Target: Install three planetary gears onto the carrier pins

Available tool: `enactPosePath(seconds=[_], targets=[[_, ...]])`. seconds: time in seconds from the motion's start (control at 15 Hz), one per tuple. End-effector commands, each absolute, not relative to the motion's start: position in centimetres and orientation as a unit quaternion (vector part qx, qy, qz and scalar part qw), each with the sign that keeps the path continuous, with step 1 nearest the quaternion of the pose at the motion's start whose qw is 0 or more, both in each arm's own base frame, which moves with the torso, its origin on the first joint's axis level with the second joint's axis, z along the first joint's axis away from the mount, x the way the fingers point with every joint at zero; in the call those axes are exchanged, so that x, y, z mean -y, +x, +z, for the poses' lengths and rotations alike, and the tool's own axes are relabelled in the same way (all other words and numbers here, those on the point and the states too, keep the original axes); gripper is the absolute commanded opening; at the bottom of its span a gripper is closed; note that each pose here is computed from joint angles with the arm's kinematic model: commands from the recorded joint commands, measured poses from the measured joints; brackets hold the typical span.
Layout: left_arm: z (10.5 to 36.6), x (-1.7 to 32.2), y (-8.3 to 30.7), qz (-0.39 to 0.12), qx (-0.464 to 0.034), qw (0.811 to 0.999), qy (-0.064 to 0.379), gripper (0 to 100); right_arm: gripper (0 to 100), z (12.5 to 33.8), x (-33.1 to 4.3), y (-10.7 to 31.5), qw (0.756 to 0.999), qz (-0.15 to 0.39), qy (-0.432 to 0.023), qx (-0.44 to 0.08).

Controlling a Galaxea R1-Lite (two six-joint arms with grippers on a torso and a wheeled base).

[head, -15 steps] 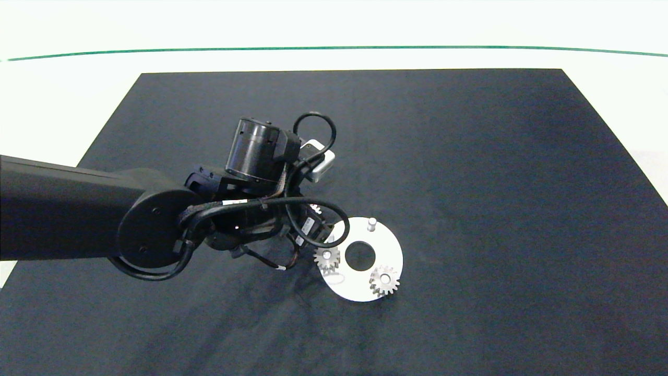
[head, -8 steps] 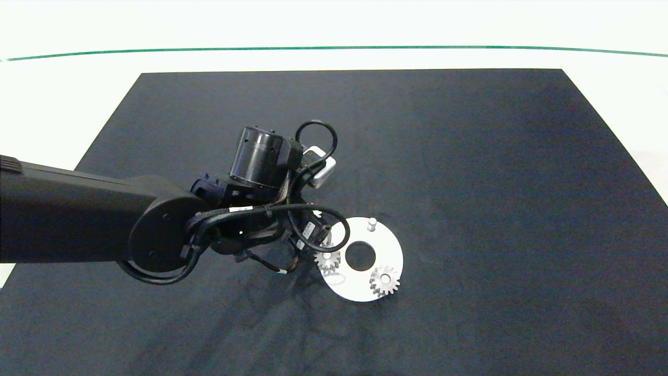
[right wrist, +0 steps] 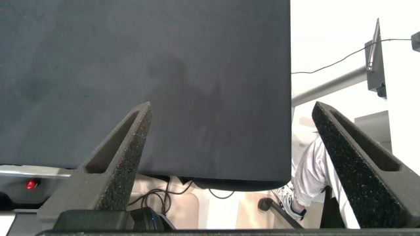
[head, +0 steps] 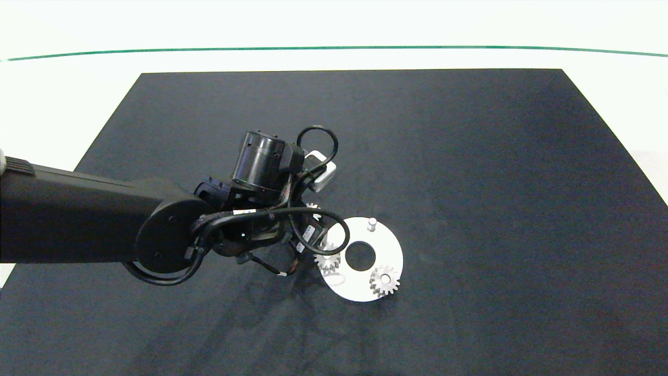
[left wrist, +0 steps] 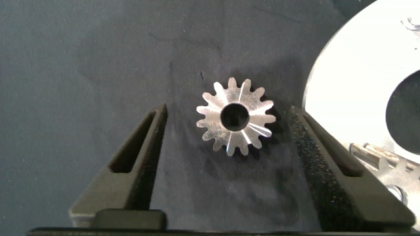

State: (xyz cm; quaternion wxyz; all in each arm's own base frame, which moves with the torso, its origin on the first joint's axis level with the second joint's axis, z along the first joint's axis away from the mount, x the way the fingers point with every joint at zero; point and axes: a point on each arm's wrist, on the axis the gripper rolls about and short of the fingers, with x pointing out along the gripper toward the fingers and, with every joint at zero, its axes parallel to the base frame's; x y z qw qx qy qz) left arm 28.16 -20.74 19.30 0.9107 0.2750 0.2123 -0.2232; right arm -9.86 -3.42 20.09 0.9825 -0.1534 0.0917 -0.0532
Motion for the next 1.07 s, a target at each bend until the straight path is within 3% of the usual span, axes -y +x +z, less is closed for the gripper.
enactPosePath(seconds=[0.07,1.07], targets=[[19.16,20.61,28.42,-0.220,-0.214,0.911,0.276,67,100,20.05,3.44,-9.87,0.982,-0.053,-0.155,-0.094],[18.55,20.35,28.74,-0.222,-0.219,0.909,0.277,37,100,20.05,3.44,-9.87,0.982,-0.053,-0.155,-0.094]])
